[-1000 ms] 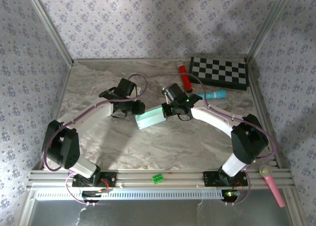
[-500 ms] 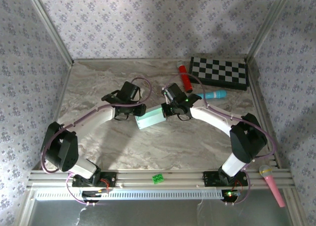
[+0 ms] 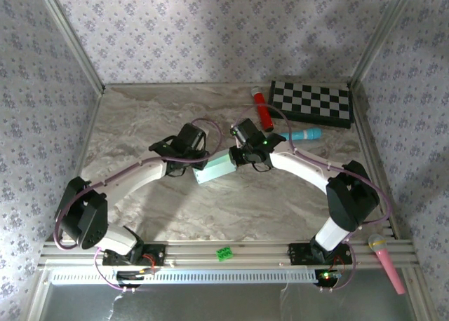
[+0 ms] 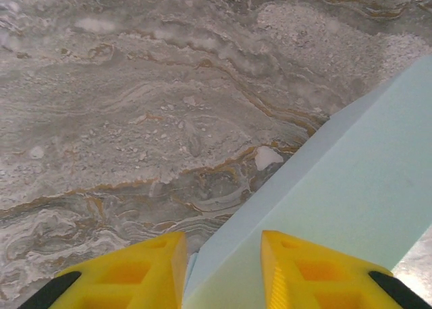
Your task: Fold the paper box
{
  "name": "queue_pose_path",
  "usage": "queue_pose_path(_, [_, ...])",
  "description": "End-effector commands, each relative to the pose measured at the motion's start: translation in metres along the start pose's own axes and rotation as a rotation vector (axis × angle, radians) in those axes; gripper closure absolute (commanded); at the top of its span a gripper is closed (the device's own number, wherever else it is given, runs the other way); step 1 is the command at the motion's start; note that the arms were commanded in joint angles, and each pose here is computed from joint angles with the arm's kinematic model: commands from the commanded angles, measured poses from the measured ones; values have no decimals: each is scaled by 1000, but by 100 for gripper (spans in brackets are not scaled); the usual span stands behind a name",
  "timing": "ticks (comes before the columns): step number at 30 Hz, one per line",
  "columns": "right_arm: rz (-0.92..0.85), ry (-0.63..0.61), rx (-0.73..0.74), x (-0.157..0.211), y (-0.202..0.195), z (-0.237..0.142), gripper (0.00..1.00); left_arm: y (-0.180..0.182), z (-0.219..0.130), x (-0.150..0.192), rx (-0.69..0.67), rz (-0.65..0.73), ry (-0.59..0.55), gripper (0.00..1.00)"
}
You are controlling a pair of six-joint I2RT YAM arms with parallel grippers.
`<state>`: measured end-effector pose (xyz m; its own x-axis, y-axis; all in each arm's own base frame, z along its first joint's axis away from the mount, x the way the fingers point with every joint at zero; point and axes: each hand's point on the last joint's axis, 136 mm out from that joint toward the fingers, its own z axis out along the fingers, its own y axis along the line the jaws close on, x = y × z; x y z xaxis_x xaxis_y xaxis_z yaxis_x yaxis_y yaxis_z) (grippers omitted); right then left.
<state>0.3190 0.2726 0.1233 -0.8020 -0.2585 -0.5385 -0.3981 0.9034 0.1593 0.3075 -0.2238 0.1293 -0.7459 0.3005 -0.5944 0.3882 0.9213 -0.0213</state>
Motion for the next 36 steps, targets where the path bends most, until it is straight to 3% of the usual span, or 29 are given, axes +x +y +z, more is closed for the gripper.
queue_pose_path(1, [-6,59,11,16,0,-2,67,16,17,52,-130,90,147,66])
queue_pose_path(17, [55,-119,-67,-7,0,-43,53,15,27,69,-254,149,118,66])
queue_pose_path(25, [77,-114,-121,-29,-4,-30,48,11,26,73,-247,159,121,66])
queue_pose_path(32, [97,-106,-149,-48,-9,-12,50,10,24,73,-235,162,109,66])
queue_pose_path(36, [112,-58,-132,-38,-13,4,51,8,24,74,-219,162,110,66])
